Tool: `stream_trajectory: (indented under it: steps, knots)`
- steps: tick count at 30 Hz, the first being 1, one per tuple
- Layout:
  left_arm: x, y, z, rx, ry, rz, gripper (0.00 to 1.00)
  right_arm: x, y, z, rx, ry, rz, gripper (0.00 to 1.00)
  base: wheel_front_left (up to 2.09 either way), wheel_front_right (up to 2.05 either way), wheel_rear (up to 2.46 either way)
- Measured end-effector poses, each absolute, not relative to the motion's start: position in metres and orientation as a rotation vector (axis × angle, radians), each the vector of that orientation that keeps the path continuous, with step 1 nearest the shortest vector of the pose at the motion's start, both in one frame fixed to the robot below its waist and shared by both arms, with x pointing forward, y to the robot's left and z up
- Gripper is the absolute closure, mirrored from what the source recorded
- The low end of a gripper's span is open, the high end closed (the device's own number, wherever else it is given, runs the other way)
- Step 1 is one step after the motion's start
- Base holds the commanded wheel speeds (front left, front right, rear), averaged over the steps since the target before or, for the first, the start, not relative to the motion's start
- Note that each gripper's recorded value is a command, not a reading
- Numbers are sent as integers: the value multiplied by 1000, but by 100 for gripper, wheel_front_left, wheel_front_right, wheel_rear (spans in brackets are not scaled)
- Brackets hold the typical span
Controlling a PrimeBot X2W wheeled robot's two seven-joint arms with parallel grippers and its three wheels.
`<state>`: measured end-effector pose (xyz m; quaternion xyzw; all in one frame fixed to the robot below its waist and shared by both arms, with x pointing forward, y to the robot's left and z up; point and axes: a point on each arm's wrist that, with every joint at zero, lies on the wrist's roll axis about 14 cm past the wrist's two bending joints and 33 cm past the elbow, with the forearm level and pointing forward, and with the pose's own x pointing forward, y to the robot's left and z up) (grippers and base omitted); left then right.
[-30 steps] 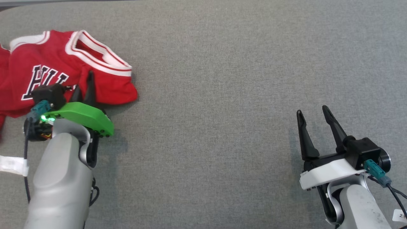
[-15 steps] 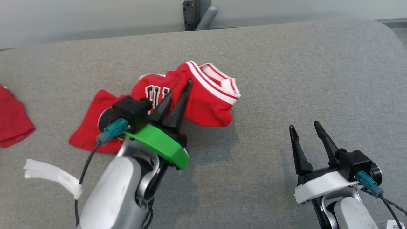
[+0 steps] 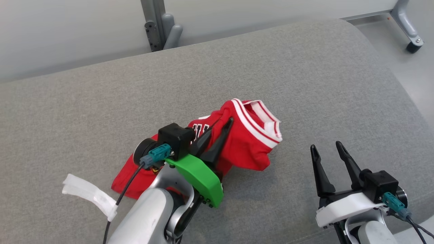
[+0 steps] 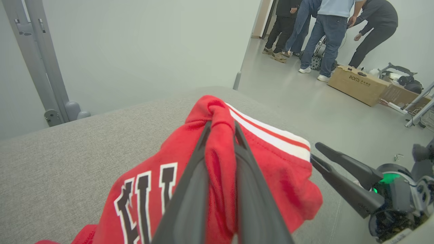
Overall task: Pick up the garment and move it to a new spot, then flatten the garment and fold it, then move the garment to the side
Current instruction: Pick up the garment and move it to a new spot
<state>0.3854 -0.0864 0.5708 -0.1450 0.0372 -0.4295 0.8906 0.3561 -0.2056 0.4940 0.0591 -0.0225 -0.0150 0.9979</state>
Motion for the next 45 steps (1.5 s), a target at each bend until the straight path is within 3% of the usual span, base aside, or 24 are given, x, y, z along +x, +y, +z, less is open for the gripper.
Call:
stream_trajectory:
  steps: [11, 18, 19, 20, 31, 45]
  knots:
    - [399, -63, 443, -182, 343, -750, 100, 338, -230, 489, 121, -30, -113, 0, 0, 0, 0]
    - [406, -57, 427, -169, 334, -721, 99, 342, -225, 488, 122, -28, -98, 0, 0, 0, 0]
    - [407, -58, 429, -172, 320, -719, 58, 343, -224, 489, 121, -31, -94, 0, 0, 0, 0]
    - [408, -58, 432, -173, 308, -718, 0, 344, -223, 490, 121, -33, -90, 0, 0, 0, 0]
    - [404, -36, 465, -277, 165, -624, 0, 357, -215, 509, 98, -93, -51, 0, 0, 0, 0]
    - [377, 91, 475, -257, 64, -240, 0, 355, -205, 511, 51, -101, -14, 0, 0, 0, 0]
